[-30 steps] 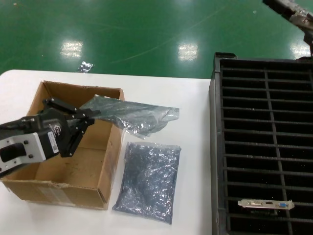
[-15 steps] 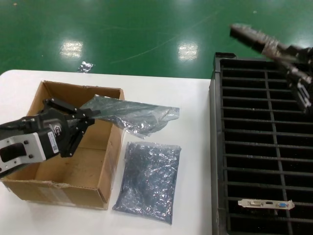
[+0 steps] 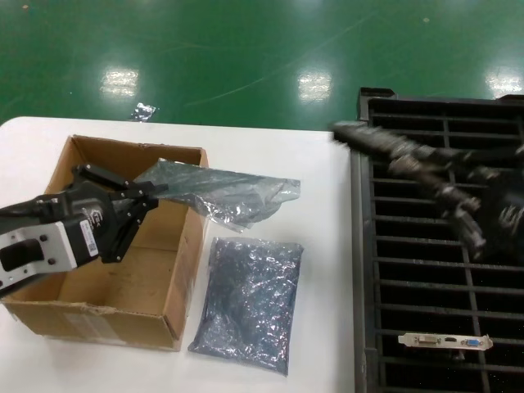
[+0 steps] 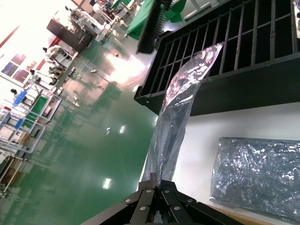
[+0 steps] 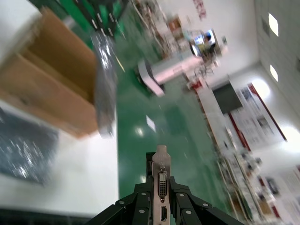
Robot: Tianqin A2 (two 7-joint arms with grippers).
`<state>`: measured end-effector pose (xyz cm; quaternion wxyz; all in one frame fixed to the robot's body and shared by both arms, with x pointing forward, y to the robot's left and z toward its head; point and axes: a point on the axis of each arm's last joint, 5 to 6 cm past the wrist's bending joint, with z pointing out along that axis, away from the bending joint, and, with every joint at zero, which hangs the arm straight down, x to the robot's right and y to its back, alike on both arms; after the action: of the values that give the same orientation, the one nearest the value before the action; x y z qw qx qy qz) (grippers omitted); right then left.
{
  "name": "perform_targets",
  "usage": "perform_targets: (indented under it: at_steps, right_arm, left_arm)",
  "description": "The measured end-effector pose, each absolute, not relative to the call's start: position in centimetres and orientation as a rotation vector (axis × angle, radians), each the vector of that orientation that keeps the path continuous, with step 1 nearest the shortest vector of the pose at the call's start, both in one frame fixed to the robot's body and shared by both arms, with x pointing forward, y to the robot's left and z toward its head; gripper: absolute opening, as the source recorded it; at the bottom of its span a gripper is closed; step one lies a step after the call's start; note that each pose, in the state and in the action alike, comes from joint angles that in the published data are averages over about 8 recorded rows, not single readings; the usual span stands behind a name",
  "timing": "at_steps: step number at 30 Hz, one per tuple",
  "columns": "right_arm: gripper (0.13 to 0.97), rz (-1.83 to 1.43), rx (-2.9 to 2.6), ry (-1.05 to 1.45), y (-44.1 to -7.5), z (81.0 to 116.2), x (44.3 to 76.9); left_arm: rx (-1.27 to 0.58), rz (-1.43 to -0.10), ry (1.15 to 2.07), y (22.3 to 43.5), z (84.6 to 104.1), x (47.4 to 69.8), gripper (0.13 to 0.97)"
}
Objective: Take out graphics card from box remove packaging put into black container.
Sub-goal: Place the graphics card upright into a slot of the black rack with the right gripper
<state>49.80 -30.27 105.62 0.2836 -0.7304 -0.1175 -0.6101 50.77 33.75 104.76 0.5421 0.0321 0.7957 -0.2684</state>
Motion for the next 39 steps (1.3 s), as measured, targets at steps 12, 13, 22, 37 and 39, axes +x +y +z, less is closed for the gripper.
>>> perform_targets:
  at_steps: [12, 13, 22, 37, 39]
  right_arm:
    - [0.188, -1.219, -1.991, -0.582, -28.3, 104.2, 49.9]
    - [0.188, -1.181, -2.005, -0.597, -28.0, 104.0, 50.0]
    - [0.188, -0.980, -2.190, -0.621, -26.6, 103.3, 50.7]
    - [0.188, -1.111, -2.316, -0.247, -27.1, 106.2, 50.4]
    - [0.188, -1.133, -2.297, -0.192, -27.4, 106.7, 50.3]
  left_arm:
    - [0.076, -0.637, 1.890, 33.7, 104.8, 50.8, 0.139]
    - [0.076, -0.637, 1.890, 33.7, 104.8, 50.8, 0.139]
    - [0.076, -0.637, 1.890, 33.7, 104.8, 50.8, 0.139]
    - [0.076, -0.637, 1.890, 33.7, 104.8, 50.8, 0.139]
    - [0.076, -0.637, 1.890, 33.7, 104.8, 50.8, 0.139]
